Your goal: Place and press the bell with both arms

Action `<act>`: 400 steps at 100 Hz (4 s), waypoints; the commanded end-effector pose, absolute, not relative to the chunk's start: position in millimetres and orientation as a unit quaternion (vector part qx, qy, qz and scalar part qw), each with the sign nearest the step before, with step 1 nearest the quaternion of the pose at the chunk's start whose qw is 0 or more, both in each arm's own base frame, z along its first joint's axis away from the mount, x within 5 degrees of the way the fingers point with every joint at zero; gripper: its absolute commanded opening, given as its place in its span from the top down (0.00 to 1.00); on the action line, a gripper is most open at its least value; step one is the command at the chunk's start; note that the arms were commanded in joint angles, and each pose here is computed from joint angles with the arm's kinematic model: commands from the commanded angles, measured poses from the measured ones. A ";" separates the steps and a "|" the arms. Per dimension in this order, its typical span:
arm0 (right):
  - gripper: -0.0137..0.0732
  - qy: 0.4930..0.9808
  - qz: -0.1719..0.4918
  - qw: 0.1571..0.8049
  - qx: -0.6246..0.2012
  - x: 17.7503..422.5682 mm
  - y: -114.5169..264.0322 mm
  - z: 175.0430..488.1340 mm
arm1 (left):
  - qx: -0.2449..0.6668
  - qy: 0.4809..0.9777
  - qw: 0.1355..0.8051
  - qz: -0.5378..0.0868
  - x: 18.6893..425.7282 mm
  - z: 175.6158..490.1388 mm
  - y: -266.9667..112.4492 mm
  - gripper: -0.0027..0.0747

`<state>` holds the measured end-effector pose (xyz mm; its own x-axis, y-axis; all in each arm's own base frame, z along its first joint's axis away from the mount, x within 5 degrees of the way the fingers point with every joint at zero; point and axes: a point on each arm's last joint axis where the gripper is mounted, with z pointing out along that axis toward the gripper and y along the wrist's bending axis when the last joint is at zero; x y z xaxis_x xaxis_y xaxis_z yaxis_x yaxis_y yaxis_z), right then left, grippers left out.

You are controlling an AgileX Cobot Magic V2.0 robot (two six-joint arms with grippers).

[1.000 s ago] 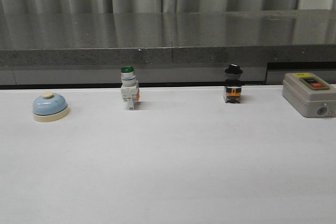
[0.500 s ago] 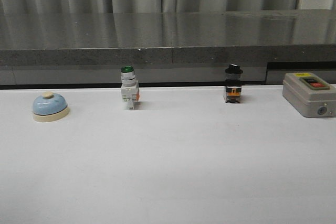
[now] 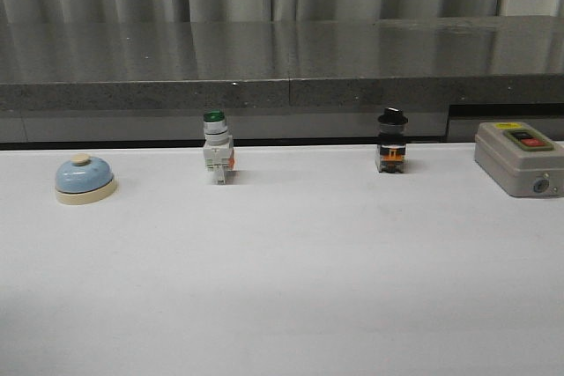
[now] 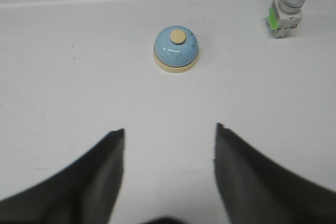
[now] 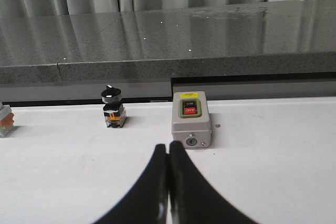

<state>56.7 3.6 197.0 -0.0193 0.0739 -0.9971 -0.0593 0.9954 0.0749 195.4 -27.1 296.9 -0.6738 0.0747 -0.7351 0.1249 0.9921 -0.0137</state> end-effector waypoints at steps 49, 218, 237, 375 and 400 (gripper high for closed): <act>0.91 0.670 0.042 0.741 0.004 54.4 2.7 210.4 | 0.052 0.896 0.439 -0.040 262.9 318.2 -38.8 0.11; 0.91 0.670 0.042 0.741 0.004 54.4 2.7 210.4 | 0.062 0.962 0.264 -0.032 415.2 174.7 -69.2 0.47; 0.91 0.670 0.042 0.741 0.004 54.4 2.7 210.4 | 0.062 0.962 0.265 -0.033 411.5 185.5 -68.6 0.70; 0.91 0.670 0.042 0.741 0.004 54.4 2.7 210.4 | 0.318 0.895 0.293 -0.115 333.0 186.5 -283.8 0.71; 0.91 0.670 0.042 0.741 0.004 54.4 2.7 210.4 | 0.329 0.894 0.283 -0.109 332.0 187.2 -284.1 0.42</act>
